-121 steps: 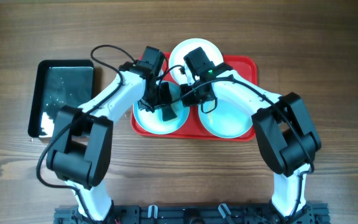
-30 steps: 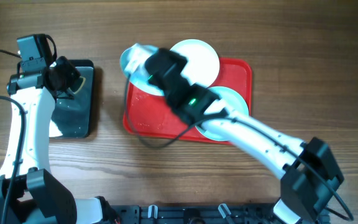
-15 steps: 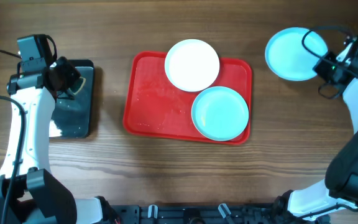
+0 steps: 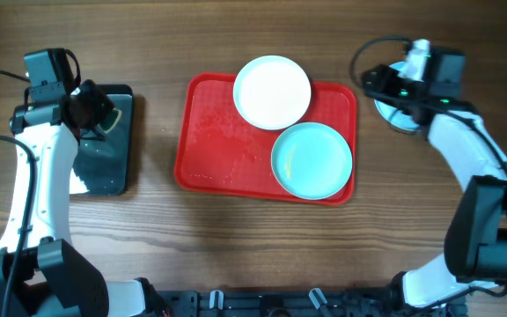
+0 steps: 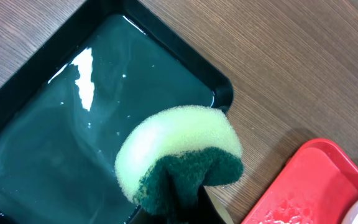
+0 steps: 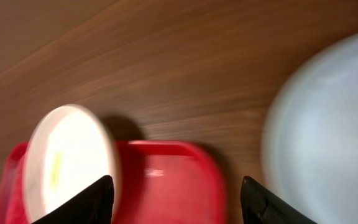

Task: Clean dirty plates on tray and stack at the side
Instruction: 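Grasp the white plate rim with the right gripper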

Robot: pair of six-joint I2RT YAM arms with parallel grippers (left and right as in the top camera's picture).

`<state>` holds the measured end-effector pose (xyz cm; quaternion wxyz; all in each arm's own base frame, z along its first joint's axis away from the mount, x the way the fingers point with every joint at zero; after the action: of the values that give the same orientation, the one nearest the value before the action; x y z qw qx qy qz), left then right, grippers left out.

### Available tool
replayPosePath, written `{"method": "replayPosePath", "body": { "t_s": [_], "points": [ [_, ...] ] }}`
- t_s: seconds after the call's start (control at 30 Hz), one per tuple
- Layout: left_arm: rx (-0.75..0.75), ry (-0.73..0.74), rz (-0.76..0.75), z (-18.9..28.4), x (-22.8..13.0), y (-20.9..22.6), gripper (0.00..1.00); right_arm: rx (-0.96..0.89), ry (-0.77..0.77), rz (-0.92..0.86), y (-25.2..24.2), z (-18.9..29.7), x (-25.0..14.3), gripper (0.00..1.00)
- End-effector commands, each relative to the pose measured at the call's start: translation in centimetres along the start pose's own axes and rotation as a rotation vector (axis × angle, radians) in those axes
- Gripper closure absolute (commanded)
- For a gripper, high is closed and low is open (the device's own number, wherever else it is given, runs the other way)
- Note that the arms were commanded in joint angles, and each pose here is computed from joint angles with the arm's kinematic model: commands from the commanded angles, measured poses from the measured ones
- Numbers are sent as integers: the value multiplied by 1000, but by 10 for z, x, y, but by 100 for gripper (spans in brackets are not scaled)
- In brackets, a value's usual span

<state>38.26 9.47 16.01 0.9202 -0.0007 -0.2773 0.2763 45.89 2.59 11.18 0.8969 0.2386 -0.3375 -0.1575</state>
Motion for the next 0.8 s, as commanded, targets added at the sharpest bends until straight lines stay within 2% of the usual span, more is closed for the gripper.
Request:
{"method": "replayPosePath", "body": {
  "t_s": [0.0,0.1,0.13,0.3,0.43,0.5,0.53,0.6,0.73,0.77],
  "points": [
    [-37,-26,9,8,8,-6,96,-70,-33,140,30,-36,-21,35],
    [-37,-26,9,8,8,-6,96,-28,48,238,58,-87,-76,34],
    [-37,-27,9,8,8,-6,96,-10,73,333,69,-94,-91,33],
    [-48,-23,9,8,8,-8,96,-59,85,428,70,-108,-113,34],
    [-48,-24,9,8,8,-8,96,-41,-12,487,75,-120,-98,35],
    [-48,-24,9,8,8,-8,96,-33,-30,469,75,-126,-98,47],
    [-48,-24,9,8,8,-8,96,-32,-29,460,75,-126,-98,60],
    [-52,-22,9,8,8,-8,96,-16,-19,465,78,-126,-100,75],
    [-235,52,-17,9,-6,-43,96,146,121,493,111,-124,-144,96],
    [-258,79,-44,5,-15,-56,96,159,177,503,116,-122,-162,96]
  ]
}}
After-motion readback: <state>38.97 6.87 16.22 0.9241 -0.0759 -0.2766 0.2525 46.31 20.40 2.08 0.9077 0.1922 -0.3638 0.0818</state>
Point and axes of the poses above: each gripper's point midway between its finger pads, its own z axis back along the fingers, its own y axis along the line the jaws close on, x = y × z, the point moved 1 cm from there along z, back along the fingers, and after that the axes turned 7 degrees about -z, right-handed, at the moved point
